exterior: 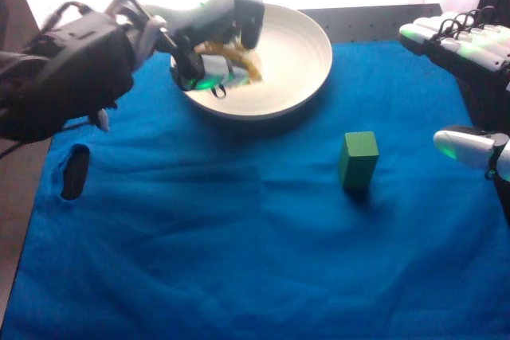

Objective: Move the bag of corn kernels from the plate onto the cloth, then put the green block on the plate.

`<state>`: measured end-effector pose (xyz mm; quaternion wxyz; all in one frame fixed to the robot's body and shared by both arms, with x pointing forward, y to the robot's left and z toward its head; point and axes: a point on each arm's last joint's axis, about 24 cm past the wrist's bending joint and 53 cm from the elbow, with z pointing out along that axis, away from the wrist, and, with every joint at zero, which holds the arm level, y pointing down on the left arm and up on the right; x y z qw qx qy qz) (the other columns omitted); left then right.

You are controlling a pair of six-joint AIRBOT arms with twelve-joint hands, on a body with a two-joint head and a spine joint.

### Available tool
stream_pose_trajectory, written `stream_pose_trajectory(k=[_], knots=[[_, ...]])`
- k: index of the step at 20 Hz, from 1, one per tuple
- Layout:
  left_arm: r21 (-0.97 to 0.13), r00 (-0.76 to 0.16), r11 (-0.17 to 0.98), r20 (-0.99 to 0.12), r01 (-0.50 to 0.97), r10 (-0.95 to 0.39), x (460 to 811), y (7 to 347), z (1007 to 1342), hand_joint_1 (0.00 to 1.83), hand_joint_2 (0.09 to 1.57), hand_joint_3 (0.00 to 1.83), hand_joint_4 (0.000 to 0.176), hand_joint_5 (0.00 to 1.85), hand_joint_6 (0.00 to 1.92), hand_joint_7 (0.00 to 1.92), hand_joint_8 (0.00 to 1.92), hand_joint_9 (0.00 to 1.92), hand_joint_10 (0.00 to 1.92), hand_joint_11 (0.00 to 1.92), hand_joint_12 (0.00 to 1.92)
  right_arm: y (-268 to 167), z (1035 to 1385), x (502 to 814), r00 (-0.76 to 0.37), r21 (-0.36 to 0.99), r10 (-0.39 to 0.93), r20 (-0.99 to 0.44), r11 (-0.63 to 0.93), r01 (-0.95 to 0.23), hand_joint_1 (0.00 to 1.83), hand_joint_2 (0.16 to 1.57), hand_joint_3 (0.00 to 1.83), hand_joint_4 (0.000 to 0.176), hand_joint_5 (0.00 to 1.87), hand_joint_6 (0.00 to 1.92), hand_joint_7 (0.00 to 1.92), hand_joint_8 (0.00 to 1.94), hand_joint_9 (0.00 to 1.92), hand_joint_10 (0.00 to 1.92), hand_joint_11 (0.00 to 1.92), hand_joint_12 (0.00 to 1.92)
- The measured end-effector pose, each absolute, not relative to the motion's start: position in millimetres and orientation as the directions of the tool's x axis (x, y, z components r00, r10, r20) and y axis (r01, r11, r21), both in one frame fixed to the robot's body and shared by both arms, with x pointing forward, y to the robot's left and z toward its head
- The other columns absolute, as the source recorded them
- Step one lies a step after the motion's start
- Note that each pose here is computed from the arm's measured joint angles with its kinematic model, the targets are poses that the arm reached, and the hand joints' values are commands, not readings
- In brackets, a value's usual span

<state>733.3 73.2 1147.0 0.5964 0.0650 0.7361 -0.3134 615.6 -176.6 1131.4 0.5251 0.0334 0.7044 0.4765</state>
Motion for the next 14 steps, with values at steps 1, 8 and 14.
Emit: stream_pose_trajectory(k=[1,8,14], knots=[[-0.389,-0.255,0.783,-0.920,0.486,-0.298,727,75,1158,1.19,1.39,0.00,0.000,0.20,1.57,0.49,1.77,0.31,1.87,0.46,1.92,-177,1131,616,-0.446,0.706,0.548,-0.708,0.544,-0.453,0.43,1.39,0.01,0.000,0.00,0.00,0.00,0.00,0.00,0.00,0.00,0.00],[-0.490,-0.282,0.701,-0.872,0.519,-0.401,649,106,1146,0.99,1.31,0.00,0.000,0.26,1.35,0.28,1.35,0.29,1.70,0.35,1.92,-174,1131,613,-0.453,0.717,0.555,-0.697,0.535,-0.448,0.48,1.39,0.01,0.000,0.00,0.00,0.00,0.00,0.00,0.00,0.00,0.00],[-0.577,-0.376,0.668,-0.816,0.471,-0.440,622,106,1112,0.66,1.21,0.00,0.084,0.00,0.25,0.01,0.25,0.01,0.29,0.00,1.31,-171,1129,611,-0.461,0.726,0.561,-0.688,0.528,-0.441,0.45,1.40,0.01,0.000,0.00,0.00,0.00,0.00,0.00,0.00,0.00,0.00]])
